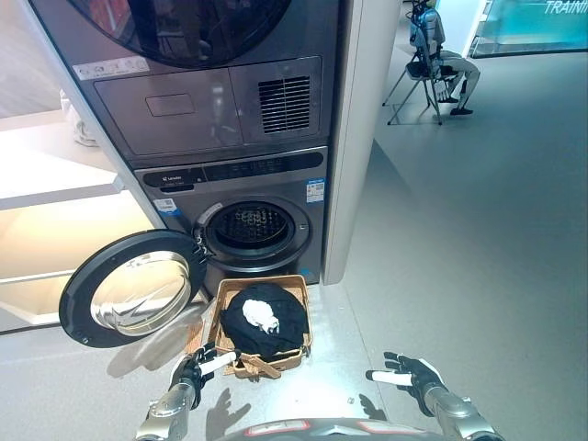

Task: Put the clothes in the basket into the washing machine.

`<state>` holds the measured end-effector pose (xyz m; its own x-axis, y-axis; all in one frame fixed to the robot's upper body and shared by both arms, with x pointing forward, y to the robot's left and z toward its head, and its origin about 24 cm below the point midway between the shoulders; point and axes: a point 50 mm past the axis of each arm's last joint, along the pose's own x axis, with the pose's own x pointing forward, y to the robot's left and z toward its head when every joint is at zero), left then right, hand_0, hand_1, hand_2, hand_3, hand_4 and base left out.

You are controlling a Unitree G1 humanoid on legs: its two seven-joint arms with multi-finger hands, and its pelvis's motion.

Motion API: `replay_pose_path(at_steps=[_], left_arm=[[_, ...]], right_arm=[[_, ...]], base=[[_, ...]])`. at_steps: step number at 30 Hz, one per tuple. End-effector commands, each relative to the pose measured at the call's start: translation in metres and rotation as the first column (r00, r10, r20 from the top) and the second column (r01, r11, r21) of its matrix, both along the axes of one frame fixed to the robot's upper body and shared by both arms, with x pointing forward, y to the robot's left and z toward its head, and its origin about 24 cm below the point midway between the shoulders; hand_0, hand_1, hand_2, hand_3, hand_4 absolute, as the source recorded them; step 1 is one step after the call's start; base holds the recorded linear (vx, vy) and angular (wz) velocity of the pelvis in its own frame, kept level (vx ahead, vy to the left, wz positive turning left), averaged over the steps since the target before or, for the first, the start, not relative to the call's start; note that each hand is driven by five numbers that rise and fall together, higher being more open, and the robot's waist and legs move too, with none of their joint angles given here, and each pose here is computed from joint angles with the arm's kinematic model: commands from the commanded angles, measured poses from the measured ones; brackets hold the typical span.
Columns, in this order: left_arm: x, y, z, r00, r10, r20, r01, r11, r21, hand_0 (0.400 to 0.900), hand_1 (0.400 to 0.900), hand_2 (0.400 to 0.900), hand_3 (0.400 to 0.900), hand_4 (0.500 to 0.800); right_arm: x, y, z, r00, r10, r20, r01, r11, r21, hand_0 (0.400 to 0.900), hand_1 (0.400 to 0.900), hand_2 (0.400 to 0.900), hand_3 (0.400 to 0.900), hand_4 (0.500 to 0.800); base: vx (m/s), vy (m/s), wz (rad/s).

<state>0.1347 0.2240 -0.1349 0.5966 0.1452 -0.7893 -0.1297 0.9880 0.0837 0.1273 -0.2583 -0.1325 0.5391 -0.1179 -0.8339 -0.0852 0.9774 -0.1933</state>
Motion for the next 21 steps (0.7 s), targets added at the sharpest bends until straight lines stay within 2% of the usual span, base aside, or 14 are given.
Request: replay_pose_path(at_steps=[1, 6, 12, 21], left_arm=[[0.0334, 0.0182, 0.0160, 0.995, -0.019, 0.099, 0.011, 0.996, 0.083, 0.900, 0.900, 0.900, 0.900, 0.800], [0.0348, 0.0197, 0.0175, 0.994, -0.013, 0.109, 0.005, 0.997, 0.081, 0.900, 0.900, 0.900, 0.900, 0.800], [0.0333, 0.0209, 0.0163, 0.995, -0.045, 0.091, 0.035, 0.994, 0.106, 0.900, 0.900, 0.900, 0.900, 0.800], [0.0369, 0.0234, 0.0191, 0.993, -0.033, 0.111, 0.020, 0.993, 0.119, 0.900, 0.900, 0.900, 0.900, 0.800]], right_arm=[[0.0224, 0.0087, 0.0077, 0.995, 0.035, 0.094, -0.036, 0.999, 0.015, 0.900, 0.900, 0.900, 0.900, 0.800], [0.0229, 0.0094, 0.0077, 0.995, 0.035, 0.096, -0.036, 0.999, 0.017, 0.900, 0.900, 0.900, 0.900, 0.800], [0.0217, 0.0120, 0.0063, 0.995, 0.044, 0.088, -0.046, 0.999, 0.024, 0.900, 0.900, 0.900, 0.900, 0.800], [0.0243, 0.0149, 0.0061, 0.995, 0.035, 0.097, -0.039, 0.999, 0.032, 0.900, 0.900, 0.900, 0.900, 0.800]], base=[[0.000, 0.000, 0.00], [0.004, 0.004, -0.01], [0.020, 0.028, -0.03], [0.008, 0.052, 0.00]])
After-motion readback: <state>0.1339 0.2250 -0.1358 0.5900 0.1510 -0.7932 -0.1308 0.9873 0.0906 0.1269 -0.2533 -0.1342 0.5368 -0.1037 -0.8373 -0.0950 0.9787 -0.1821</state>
